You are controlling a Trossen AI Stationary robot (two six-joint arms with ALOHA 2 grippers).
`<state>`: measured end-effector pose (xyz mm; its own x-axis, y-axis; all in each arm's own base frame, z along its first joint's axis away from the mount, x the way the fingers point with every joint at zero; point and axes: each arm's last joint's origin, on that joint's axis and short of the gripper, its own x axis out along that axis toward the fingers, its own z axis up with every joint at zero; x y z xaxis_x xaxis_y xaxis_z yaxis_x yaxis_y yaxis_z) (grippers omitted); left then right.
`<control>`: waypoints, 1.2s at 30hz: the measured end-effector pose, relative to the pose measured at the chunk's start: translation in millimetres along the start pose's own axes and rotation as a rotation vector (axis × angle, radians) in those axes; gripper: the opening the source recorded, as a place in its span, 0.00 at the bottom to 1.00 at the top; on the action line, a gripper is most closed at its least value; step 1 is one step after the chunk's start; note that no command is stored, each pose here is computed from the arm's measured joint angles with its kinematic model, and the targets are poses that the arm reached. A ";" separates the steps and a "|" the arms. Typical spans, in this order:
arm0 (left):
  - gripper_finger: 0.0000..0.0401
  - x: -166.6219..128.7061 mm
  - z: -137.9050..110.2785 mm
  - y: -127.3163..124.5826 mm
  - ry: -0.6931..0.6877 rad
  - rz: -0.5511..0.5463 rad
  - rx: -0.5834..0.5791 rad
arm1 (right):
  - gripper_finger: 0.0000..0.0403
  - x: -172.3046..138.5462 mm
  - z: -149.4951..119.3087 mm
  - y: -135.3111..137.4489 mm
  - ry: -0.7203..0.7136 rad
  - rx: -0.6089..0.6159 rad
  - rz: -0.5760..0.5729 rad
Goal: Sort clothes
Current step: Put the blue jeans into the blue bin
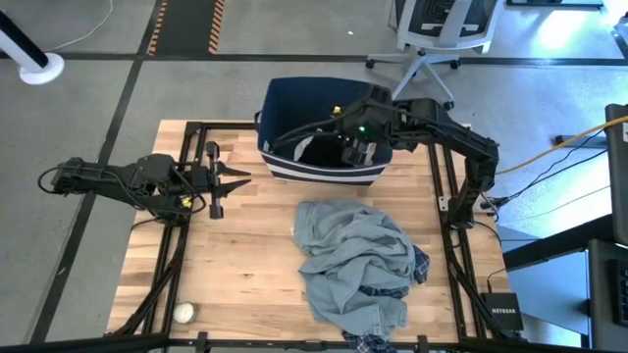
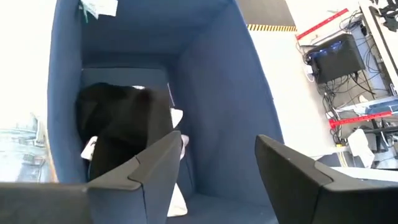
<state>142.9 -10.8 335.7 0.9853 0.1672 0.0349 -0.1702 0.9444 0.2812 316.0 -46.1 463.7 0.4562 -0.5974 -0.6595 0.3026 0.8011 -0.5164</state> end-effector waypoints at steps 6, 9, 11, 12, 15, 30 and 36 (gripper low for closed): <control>0.15 0.0 -0.1 -0.1 0.000 -0.001 0.000 | 0.56 -10.7 1.8 22.9 -0.019 -0.079 0.053; 0.15 0.0 0.0 0.0 0.000 0.000 0.000 | 0.56 -18.4 2.2 51.9 -0.033 -0.159 0.094; 0.15 0.1 -0.2 -0.1 0.001 0.000 0.000 | 0.56 -22.8 0.2 71.9 -0.034 -0.201 0.124; 0.15 0.0 -0.1 -0.1 0.001 -0.001 0.000 | 0.56 -25.9 -1.4 80.8 -0.033 -0.211 0.138; 0.15 0.0 -0.1 -0.1 0.000 -0.001 0.000 | 0.56 -38.3 -7.5 106.7 -0.034 -0.228 0.170; 0.15 0.0 0.0 0.0 0.000 0.000 -0.007 | 0.56 -87.6 -57.9 213.4 -0.018 -0.190 0.307; 0.15 0.0 0.3 0.0 -0.003 0.001 -0.009 | 0.56 -97.2 -80.7 239.7 0.003 -0.199 0.323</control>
<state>143.0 -10.8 336.1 0.9852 0.1668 0.0381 -0.1709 0.9470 0.2722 276.6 201.1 360.0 0.4988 -0.3156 -0.8072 -0.0250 0.9257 -0.3773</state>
